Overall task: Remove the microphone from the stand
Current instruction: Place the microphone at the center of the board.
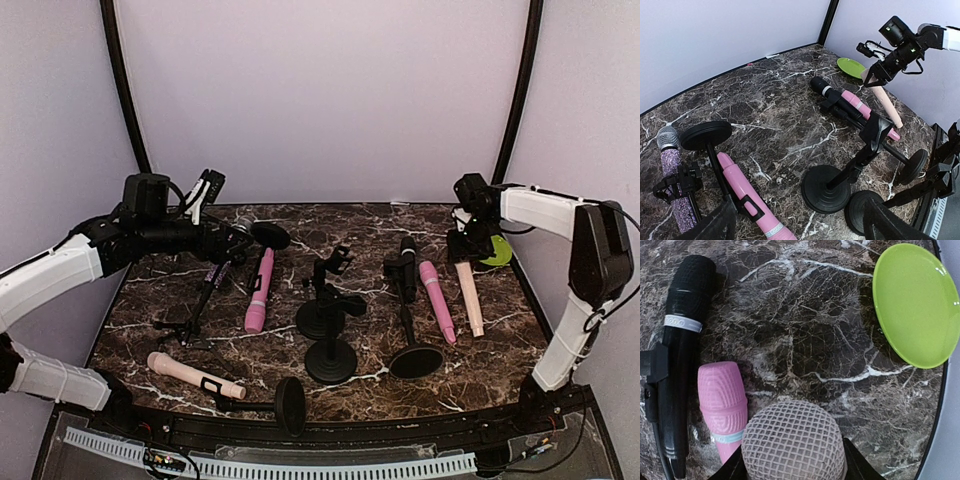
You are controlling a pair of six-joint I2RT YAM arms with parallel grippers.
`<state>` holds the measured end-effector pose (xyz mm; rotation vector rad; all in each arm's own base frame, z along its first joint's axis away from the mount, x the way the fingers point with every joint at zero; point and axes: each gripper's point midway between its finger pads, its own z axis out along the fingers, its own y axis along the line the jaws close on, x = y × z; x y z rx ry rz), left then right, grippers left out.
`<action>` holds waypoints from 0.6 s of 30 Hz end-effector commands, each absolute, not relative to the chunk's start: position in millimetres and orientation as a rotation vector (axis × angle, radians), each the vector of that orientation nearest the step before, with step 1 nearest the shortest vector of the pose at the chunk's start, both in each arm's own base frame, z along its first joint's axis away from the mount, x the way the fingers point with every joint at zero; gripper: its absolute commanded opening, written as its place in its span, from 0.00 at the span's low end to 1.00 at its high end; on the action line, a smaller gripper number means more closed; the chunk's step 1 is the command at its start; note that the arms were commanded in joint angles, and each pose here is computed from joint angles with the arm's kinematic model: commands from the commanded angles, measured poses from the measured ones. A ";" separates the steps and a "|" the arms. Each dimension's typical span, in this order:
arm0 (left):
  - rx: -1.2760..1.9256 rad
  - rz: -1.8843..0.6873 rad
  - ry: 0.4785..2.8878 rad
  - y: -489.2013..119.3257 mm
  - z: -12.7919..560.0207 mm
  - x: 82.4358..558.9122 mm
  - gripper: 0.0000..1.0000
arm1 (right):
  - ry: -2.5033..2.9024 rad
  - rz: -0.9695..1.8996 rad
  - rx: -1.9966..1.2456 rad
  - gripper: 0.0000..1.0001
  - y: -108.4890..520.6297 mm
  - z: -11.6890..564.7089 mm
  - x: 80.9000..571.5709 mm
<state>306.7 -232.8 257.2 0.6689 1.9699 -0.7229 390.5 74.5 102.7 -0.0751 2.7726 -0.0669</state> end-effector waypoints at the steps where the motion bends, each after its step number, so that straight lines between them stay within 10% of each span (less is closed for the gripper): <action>1: 0.673 -0.698 1.953 -226.7 261.0 303.3 0.90 | 2.727 0.123 -0.039 0.24 86.6 92.2 426.2; 18: 0.663 -0.651 1.994 -223.3 249.1 310.3 0.90 | 2.685 0.358 0.112 0.43 92.8 42.5 447.0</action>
